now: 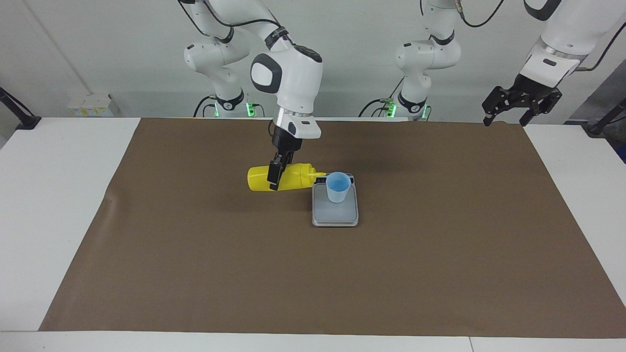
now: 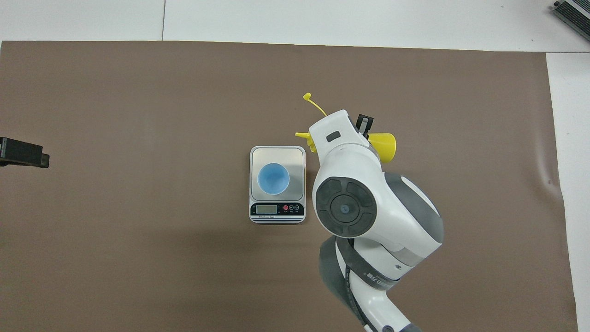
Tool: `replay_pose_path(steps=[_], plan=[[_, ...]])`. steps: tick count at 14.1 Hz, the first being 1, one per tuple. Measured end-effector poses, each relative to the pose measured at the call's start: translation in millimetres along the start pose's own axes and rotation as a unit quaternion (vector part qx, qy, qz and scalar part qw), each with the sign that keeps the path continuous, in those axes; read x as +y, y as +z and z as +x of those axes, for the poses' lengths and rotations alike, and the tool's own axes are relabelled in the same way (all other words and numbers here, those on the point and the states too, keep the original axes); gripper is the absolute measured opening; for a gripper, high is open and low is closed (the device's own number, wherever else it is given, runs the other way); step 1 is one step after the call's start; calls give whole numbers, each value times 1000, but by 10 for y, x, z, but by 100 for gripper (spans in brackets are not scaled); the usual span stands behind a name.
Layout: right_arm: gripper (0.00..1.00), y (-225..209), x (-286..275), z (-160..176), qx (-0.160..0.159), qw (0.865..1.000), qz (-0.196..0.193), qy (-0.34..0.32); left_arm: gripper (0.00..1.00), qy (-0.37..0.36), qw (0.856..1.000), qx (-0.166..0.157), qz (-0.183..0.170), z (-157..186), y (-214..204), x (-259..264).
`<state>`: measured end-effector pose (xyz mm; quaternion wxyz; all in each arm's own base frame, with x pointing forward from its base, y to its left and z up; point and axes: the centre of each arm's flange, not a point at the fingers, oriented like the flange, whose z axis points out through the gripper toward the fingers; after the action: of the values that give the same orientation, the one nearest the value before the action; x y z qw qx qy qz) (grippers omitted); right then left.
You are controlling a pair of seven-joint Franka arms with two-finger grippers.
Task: Pour seasoning into cup on scale with both arms
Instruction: 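Turn the bottle upright and carry it back with the right gripper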
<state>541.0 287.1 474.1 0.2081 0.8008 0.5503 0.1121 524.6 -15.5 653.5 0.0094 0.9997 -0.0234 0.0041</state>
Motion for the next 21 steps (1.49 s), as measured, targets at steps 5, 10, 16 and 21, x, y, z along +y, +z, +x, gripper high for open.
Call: replay_pose_path(steps=[5, 10, 16, 21], plan=[[49, 199, 239, -481, 60, 992, 61, 92, 100, 0, 1000, 0, 0, 0, 0, 0], [49, 468, 432, -892, 118, 974, 125, 150, 100, 0, 1000, 0, 0, 0, 0, 0], [49, 861, 542, -1413, 194, 948, 177, 180, 100, 0, 1000, 0, 0, 0, 0, 0], [49, 1173, 541, -1817, 255, 928, 199, 186, 100, 0, 1000, 0, 0, 0, 0, 0]])
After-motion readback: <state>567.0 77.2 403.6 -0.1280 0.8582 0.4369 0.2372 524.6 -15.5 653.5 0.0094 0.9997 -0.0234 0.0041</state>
